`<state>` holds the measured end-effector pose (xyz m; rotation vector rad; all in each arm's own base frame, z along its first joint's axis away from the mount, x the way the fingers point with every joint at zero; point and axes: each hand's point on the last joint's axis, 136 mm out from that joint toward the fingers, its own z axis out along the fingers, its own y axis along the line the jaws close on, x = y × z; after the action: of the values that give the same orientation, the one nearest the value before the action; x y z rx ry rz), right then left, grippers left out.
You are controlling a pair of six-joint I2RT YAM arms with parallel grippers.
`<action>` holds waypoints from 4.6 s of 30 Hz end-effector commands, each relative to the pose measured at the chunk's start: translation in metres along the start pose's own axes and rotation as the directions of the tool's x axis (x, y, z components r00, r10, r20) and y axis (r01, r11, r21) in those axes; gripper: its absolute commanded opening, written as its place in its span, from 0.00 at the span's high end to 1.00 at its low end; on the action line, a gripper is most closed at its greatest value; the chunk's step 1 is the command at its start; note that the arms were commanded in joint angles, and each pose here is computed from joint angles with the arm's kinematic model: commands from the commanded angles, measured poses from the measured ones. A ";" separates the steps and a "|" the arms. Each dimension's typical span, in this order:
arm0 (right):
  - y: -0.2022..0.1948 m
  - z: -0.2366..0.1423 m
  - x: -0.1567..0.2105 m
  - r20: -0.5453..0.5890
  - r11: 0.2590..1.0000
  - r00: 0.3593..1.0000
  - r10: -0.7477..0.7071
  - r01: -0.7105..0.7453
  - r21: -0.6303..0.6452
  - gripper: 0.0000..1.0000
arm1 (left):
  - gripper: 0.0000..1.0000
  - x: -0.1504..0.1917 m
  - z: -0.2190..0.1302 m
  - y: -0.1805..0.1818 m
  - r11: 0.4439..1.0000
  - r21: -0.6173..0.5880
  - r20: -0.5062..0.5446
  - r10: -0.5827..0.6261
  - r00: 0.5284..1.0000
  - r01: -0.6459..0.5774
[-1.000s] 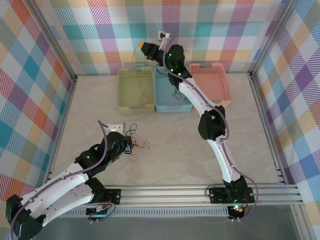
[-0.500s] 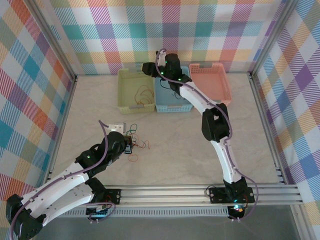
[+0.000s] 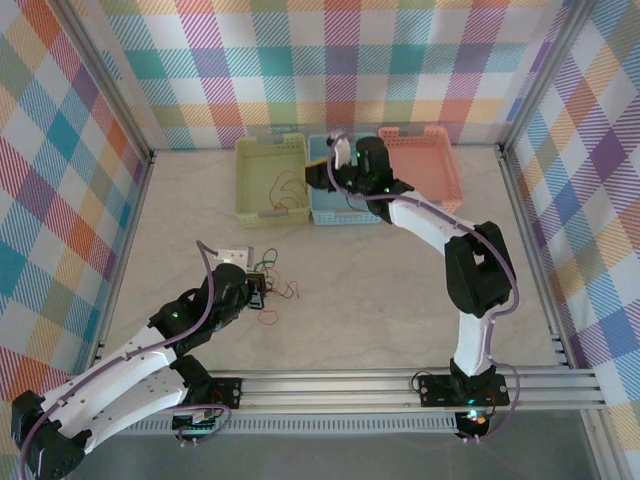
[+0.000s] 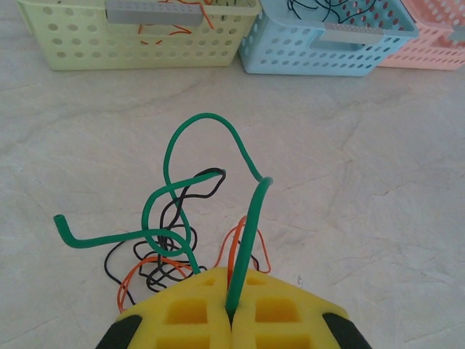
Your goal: Untangle the cables
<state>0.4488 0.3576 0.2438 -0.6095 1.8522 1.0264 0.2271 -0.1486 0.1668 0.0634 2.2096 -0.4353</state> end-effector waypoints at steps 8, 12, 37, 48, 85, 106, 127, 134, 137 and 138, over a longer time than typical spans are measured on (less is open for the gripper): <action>0.032 0.003 0.076 -0.146 0.998 0.989 -0.037 0.028 -0.063 0.65 | 1.00 -0.004 -0.003 0.002 1.000 0.004 0.032 0.001 0.999 -0.001; 0.048 0.012 0.096 -0.200 0.996 0.976 -0.090 0.084 -0.037 0.64 | 1.00 -0.003 -0.002 -0.001 1.000 0.022 0.028 0.010 1.000 -0.011; 0.136 -0.135 0.118 0.145 0.873 0.912 -0.382 0.408 -0.267 0.46 | 1.00 -0.025 0.001 -0.127 0.848 0.531 -0.101 0.060 0.993 0.003; 0.097 -0.123 0.132 0.116 0.891 0.894 -0.433 0.444 -0.091 0.53 | 1.00 -0.005 0.022 -0.126 0.850 0.527 -0.137 0.108 0.985 -0.020; 0.058 -0.117 0.134 0.138 0.905 0.895 -0.423 0.411 0.112 1.00 | 1.00 0.010 0.024 -0.112 0.879 0.477 -0.148 0.079 0.986 0.001; 0.033 -0.135 0.121 0.142 0.895 0.910 -0.391 0.340 0.288 1.00 | 1.00 -0.011 0.002 -0.088 0.917 0.397 -0.028 0.049 0.998 -0.033; 0.143 -0.129 0.150 0.089 0.840 0.913 -0.398 0.402 -0.365 0.50 | 1.00 -0.008 0.006 -0.089 0.914 0.404 -0.023 0.052 0.998 -0.038; 0.121 -0.102 0.170 -0.002 0.873 0.915 -0.403 0.383 -0.302 0.47 | 1.00 -0.010 0.002 -0.092 0.906 0.422 -0.014 0.052 0.999 -0.041; 0.117 -0.094 0.180 -0.055 0.882 0.919 -0.391 0.357 -0.308 0.48 | 1.00 -0.009 0.002 -0.092 0.904 0.425 -0.016 0.052 0.999 -0.040; 0.115 -0.091 0.182 -0.067 0.887 0.920 -0.387 0.351 -0.301 0.50 | 1.00 -0.009 0.002 -0.092 0.904 0.425 -0.017 0.053 0.998 -0.041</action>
<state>0.2314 0.3354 0.1529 -1.1538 1.6014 1.0228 0.2185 -0.2333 0.1930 0.3339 2.1340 -0.8774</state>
